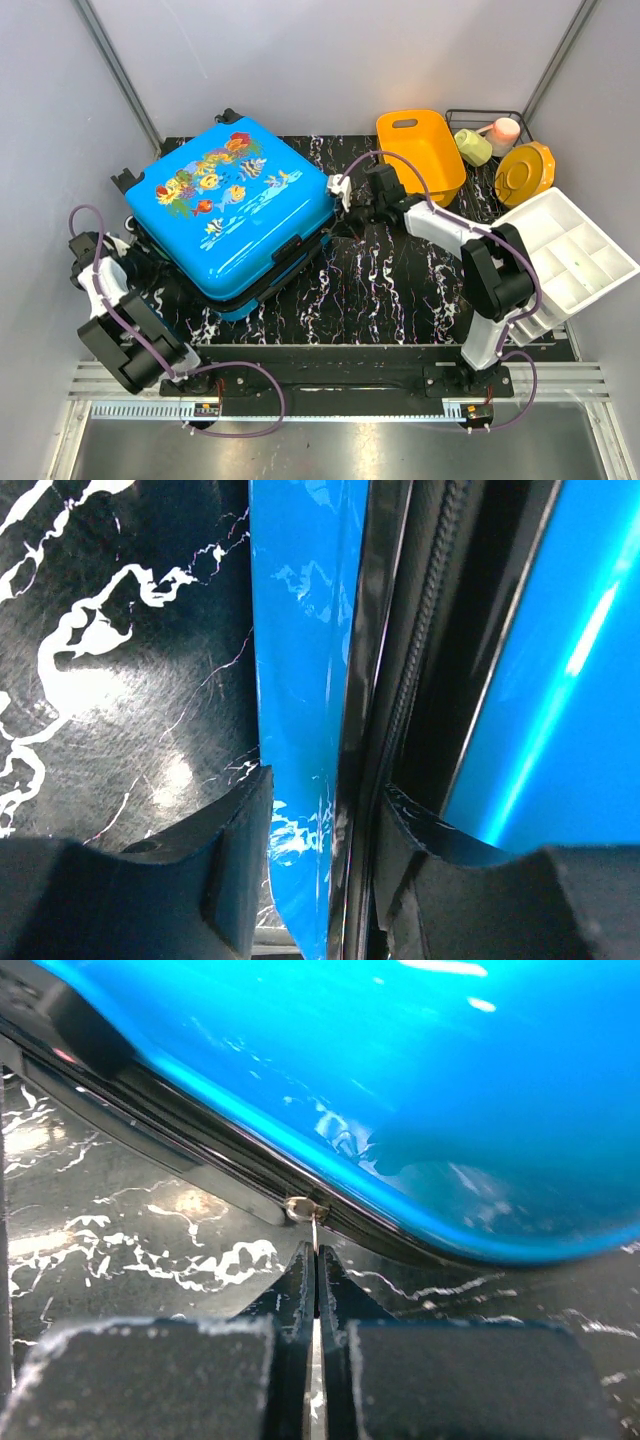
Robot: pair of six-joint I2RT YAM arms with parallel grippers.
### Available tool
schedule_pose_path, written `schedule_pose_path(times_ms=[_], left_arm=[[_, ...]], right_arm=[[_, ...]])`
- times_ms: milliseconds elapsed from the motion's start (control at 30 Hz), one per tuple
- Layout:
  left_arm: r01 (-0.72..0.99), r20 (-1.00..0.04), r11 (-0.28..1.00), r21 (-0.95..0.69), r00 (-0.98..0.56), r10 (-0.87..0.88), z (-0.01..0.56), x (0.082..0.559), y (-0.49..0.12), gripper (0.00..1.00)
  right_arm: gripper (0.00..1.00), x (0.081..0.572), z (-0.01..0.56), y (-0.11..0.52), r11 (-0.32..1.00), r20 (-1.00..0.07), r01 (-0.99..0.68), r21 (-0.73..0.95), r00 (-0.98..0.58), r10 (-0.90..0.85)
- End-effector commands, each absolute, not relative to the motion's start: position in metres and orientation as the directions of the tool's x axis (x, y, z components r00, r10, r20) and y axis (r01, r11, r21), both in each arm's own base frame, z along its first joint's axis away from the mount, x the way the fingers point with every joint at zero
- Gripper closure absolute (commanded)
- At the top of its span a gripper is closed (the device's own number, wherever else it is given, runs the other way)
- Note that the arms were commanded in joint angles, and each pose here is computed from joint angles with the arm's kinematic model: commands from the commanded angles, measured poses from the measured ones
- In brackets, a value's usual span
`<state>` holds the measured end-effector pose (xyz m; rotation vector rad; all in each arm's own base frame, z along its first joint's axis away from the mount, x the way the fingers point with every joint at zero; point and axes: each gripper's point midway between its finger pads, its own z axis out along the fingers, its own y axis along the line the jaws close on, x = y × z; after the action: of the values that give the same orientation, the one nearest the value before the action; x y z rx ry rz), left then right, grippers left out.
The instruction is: Open, take out, and arrange the luggage
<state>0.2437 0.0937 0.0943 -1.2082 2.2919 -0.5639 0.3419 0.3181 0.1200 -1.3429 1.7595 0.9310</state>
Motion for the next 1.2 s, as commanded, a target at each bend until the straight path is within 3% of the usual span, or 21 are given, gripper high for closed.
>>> schedule_pose_path(times_ms=[0,167,333,600,800,1167], left_arm=[[-0.674,-0.272,0.556,-0.486,-0.488,-0.830,0.087,0.254,0.122,0.58],[-0.675,-0.283,0.588,-0.445,-0.518,-0.808,0.085,0.268,0.130,0.73],[-0.651,-0.313,0.645,-0.400,-0.564,-0.764,0.090,0.286,0.144,1.00],[-0.384,-0.433,0.874,-0.298,-0.762,-0.482,0.110,0.348,0.135,1.00],[-0.224,-0.440,0.942,-0.250,-0.840,-0.317,0.107,0.381,0.113,1.00],[-0.136,-0.377,0.969,-0.206,-0.903,-0.207,0.079,0.356,0.082,1.00]], right_arm=[[1.00,0.409,0.143,0.269,0.343,-0.881,-0.939,-0.032,-0.136,-0.453],[1.00,0.444,0.137,0.234,0.368,-0.864,-0.926,-0.089,-0.112,-0.491],[1.00,0.482,0.142,0.221,0.340,-0.863,-0.923,-0.182,-0.016,-0.504],[1.00,0.507,0.152,0.257,0.163,-0.913,-0.963,-0.215,0.139,-0.383],[1.00,0.517,0.152,0.286,0.073,-0.932,-0.970,-0.230,0.198,-0.304],[1.00,0.569,0.156,0.332,0.141,-0.964,-0.968,-0.208,0.178,-0.199]])
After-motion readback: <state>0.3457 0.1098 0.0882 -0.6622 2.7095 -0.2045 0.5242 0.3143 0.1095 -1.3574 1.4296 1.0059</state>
